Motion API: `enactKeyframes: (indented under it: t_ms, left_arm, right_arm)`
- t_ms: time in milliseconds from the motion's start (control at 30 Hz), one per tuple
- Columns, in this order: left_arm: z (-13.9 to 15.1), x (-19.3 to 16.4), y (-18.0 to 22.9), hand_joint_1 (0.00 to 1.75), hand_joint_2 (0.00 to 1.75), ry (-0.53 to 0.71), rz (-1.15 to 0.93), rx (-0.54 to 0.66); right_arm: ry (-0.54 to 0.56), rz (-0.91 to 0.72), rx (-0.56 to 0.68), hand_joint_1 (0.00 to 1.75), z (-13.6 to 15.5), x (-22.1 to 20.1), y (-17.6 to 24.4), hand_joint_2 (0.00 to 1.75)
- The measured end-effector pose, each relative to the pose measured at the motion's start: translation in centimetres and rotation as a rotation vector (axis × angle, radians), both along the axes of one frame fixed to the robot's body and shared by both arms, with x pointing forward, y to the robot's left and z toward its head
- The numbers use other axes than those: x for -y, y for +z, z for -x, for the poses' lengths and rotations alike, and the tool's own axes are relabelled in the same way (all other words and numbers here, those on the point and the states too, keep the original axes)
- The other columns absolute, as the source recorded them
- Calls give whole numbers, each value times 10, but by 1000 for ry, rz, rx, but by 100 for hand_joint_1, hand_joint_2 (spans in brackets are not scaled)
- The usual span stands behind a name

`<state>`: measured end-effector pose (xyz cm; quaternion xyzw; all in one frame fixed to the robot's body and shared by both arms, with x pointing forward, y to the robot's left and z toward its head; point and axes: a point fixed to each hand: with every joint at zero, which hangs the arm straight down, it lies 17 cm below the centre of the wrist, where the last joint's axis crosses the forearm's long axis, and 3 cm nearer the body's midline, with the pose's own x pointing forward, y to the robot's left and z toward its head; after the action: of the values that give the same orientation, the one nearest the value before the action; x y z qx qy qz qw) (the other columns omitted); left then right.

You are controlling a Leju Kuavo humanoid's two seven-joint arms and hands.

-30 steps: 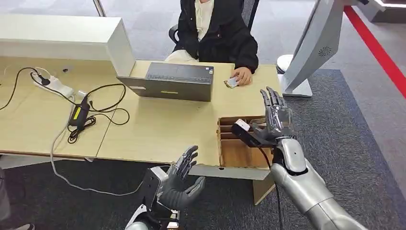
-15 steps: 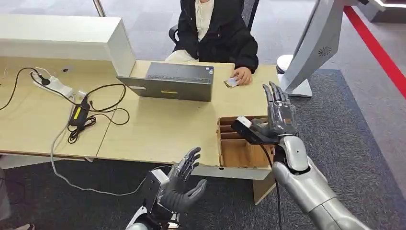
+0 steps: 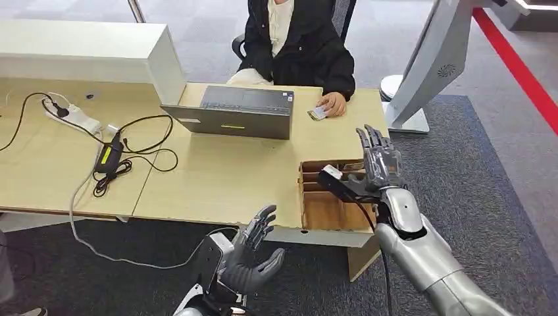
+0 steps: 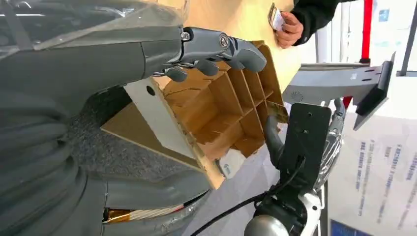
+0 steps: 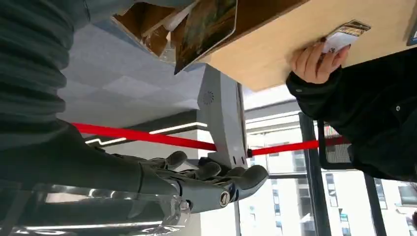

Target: Pass the card to the sensor for recognition and then transmit it.

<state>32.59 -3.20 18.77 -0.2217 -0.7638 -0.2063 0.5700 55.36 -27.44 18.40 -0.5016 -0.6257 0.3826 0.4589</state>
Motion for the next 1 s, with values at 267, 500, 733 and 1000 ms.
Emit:
enactKeyframes:
  t_ms: [267,500,733,1000]
  left_arm:
    - [0,0,0,0,175,-1,3,-3]
    - [-1,0,1,0,175,-1,6,-4]
    - [-1,0,1,0,175,-2,12,-10]
    - [0,1,2,0,175,-10,21,-12]
  right_arm:
    - [-7,16,-28,0,-1,3,-10,175]
    - [-16,20,-38,175,-2,7,-15,175]
    - [-18,27,-63,175,-3,8,-21,175]
    - [-22,44,-126,175,-4,9,-32,175]
